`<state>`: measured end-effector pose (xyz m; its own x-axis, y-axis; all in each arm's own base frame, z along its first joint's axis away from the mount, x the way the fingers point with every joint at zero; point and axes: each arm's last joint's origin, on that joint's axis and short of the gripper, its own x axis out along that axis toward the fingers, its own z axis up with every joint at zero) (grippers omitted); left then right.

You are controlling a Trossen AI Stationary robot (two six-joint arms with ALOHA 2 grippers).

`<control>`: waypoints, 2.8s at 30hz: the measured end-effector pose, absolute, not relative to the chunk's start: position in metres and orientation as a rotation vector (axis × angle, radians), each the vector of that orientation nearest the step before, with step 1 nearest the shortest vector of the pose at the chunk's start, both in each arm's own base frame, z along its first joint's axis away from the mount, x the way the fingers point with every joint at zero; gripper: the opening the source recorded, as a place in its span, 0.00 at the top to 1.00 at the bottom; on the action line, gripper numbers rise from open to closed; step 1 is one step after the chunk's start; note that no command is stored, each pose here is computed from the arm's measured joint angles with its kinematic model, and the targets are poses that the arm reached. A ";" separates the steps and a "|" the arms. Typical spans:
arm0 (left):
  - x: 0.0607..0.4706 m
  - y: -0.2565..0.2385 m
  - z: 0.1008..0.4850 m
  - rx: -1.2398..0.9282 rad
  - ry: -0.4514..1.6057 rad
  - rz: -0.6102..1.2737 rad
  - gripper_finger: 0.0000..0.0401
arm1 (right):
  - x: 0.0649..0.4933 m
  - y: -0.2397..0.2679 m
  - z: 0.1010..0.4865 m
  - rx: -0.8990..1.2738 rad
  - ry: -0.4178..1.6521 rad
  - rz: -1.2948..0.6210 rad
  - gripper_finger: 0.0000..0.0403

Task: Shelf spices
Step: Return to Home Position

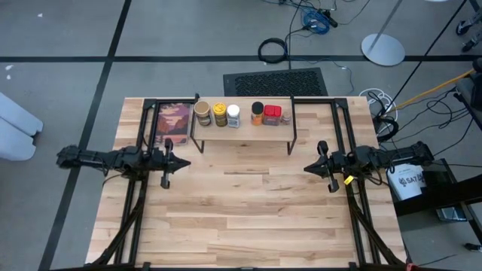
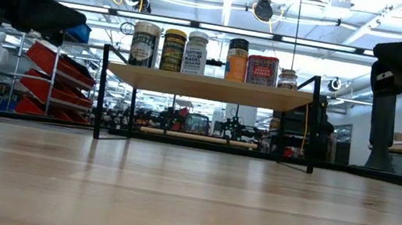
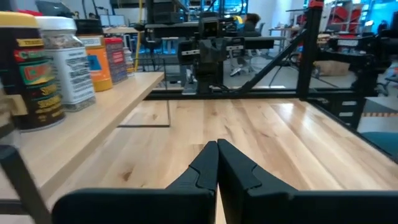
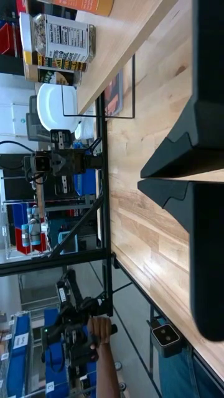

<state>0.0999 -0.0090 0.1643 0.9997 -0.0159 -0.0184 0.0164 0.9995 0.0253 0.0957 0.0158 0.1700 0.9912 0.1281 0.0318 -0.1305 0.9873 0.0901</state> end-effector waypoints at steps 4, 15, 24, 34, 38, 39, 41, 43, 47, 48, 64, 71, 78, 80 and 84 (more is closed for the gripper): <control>0.100 -0.005 0.164 0.017 0.019 -0.001 0.98 | 0.096 0.016 0.170 0.092 -0.026 0.130 1.00; 0.100 -0.006 0.164 0.044 0.016 -0.062 0.98 | 0.096 0.016 0.170 0.092 -0.026 0.130 1.00; 0.100 -0.006 0.165 0.060 0.009 -0.058 0.98 | 0.096 0.016 0.170 0.092 -0.026 0.130 1.00; 0.100 -0.006 0.165 -0.059 0.012 -0.057 0.98 | 0.096 0.016 0.170 0.092 -0.026 0.130 1.00; 0.100 -0.006 0.165 -0.096 0.013 -0.056 0.98 | 0.096 0.016 0.170 0.092 -0.026 0.130 1.00; 0.100 -0.006 0.165 -0.095 0.013 -0.056 0.98 | 0.096 0.016 0.170 0.092 -0.026 0.130 1.00; 0.100 -0.006 0.165 -0.095 0.012 -0.056 0.98 | 0.096 0.016 0.170 0.092 -0.026 0.130 1.00; 0.100 -0.006 0.165 -0.096 0.012 -0.056 0.98 | 0.096 0.016 0.170 0.092 -0.026 0.129 1.00; 0.100 -0.006 0.165 -0.096 0.011 -0.055 0.98 | 0.096 0.016 0.170 0.092 -0.026 0.129 1.00; 0.100 -0.006 0.165 -0.096 0.011 -0.055 0.98 | 0.096 0.016 0.170 0.092 -0.026 0.129 1.00; 0.100 -0.006 0.165 -0.097 0.011 -0.055 0.98 | 0.096 0.016 0.170 0.093 -0.026 0.129 1.00; 0.100 -0.006 0.165 -0.097 0.010 -0.055 0.98 | 0.096 0.016 0.170 0.092 -0.026 0.129 1.00; 0.100 -0.006 0.165 -0.098 0.010 -0.055 0.98 | 0.096 0.016 0.170 0.092 -0.026 0.129 1.00; 0.100 -0.006 0.165 -0.097 0.010 -0.055 0.98 | 0.096 0.016 0.170 0.092 -0.026 0.130 1.00; 0.100 -0.006 0.165 -0.098 0.010 -0.055 0.98 | 0.096 0.016 0.170 0.092 -0.026 0.130 1.00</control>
<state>0.1002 -0.0058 0.1653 0.9985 -0.0549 -0.0078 0.0539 0.9938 -0.0977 0.0957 0.0158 0.1699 0.9913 0.1279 0.0318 -0.1303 0.9874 0.0902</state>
